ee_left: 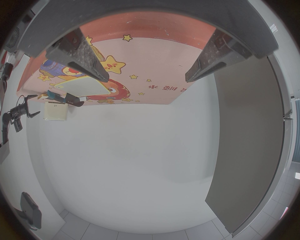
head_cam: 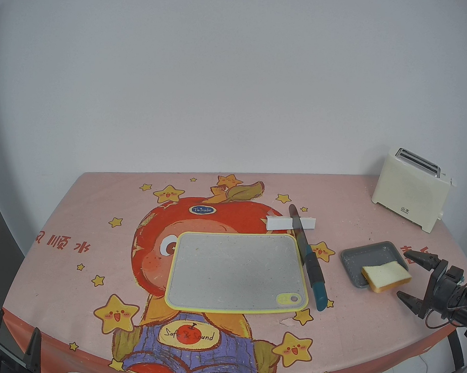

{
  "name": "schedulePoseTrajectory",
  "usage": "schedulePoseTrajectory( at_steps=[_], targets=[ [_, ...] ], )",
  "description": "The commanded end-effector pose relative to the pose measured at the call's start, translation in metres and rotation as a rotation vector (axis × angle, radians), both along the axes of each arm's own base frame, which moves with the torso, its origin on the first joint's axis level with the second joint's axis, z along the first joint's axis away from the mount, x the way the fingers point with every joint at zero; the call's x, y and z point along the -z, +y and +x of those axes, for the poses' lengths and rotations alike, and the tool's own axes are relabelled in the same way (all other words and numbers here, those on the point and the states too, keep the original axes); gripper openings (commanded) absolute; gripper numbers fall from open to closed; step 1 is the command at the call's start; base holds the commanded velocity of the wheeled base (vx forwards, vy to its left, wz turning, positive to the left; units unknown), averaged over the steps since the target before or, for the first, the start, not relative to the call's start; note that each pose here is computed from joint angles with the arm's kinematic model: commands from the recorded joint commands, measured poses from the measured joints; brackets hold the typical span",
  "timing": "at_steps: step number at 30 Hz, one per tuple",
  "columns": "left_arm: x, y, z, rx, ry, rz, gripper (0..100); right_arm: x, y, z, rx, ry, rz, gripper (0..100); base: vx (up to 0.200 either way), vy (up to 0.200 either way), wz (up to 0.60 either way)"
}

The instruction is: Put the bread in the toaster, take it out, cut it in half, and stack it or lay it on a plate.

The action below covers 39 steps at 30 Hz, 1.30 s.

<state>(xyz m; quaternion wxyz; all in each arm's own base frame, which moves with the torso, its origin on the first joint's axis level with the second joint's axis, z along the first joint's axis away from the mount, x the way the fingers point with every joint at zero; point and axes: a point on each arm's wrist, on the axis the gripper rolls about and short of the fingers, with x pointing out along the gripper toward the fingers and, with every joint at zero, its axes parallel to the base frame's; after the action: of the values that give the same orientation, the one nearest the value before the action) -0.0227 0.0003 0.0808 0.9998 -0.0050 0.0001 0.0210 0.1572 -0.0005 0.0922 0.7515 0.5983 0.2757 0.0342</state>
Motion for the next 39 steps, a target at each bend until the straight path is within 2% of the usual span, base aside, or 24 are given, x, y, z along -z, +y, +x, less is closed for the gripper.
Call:
schedulePoseTrajectory(
  at_steps=[1, 6, 26, 39],
  targets=[
    [0.005, 0.0, 0.0, -0.001, 0.006, -0.001, 100, 0.01, 0.0, 0.001, -0.005, 0.058, 0.006, 100, 0.0, 0.0, 0.0],
    [0.005, 0.0, 0.0, -0.001, 0.006, -0.001, 100, 0.012, -0.002, 0.003, 0.007, 0.069, 0.008, 100, 0.0, 0.0, 0.0],
    [0.005, 0.0, 0.0, -0.001, 0.007, -0.001, 100, 0.004, -0.005, 0.015, 0.019, 0.023, 0.006, 100, 0.0, 0.0, 0.0],
    [0.005, 0.0, 0.0, -0.001, 0.007, -0.001, 100, 0.009, -0.006, 0.028, 0.019, 0.049, 0.008, 100, 0.0, 0.0, 0.0]
  ],
)
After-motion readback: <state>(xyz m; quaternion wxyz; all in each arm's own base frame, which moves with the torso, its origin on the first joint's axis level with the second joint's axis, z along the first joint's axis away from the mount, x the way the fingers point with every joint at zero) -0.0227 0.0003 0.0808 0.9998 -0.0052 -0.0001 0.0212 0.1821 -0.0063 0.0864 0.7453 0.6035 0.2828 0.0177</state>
